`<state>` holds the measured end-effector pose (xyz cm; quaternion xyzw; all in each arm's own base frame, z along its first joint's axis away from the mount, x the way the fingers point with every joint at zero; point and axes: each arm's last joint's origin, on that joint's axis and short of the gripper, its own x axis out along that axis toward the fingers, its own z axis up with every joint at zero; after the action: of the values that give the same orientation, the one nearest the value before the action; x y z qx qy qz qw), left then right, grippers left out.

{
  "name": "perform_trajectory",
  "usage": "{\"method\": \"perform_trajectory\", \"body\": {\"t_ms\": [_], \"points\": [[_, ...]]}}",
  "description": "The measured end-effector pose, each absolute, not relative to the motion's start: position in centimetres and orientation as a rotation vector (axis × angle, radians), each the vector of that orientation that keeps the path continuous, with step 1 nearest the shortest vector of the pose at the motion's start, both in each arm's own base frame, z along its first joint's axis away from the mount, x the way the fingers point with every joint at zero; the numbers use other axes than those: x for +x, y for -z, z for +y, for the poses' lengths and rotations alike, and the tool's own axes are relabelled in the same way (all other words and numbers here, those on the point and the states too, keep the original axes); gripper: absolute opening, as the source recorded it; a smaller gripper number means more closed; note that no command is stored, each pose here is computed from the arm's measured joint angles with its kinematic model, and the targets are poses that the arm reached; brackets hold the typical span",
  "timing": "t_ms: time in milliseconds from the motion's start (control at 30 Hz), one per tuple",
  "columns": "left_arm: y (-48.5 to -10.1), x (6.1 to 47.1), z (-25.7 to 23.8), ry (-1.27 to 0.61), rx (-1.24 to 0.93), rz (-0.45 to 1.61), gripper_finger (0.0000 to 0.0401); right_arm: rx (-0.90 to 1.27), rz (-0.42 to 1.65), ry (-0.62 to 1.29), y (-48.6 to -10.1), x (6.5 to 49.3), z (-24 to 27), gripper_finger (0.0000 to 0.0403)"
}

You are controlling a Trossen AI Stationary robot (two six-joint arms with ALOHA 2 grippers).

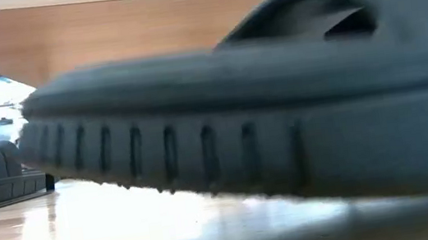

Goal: Pick and place slides into the shelf
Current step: Put the black slipper under the shelf

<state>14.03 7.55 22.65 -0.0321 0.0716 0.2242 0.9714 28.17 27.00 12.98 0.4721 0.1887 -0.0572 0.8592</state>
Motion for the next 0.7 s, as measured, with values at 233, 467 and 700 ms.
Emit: {"method": "perform_trajectory", "body": {"t_ms": [233, 467, 700], "points": [[-22.64, 14.03, 7.55, -0.453, -0.065, 0.145, 0.0035, 0.976, 0.392, 0.128, -12.99, 28.64, 26.53, 0.014], [-22.64, 14.03, 7.55, -0.453, -0.065, 0.145, 0.0035, 1.025, 0.416, 0.16, -12.68, 28.5, 26.44, 0.0138], [-22.64, 14.03, 7.54, -0.452, -0.065, 0.145, 0.0035, 0.971, 0.511, 0.198, -13.1, 29.03, 26.79, 0.0115]]}}
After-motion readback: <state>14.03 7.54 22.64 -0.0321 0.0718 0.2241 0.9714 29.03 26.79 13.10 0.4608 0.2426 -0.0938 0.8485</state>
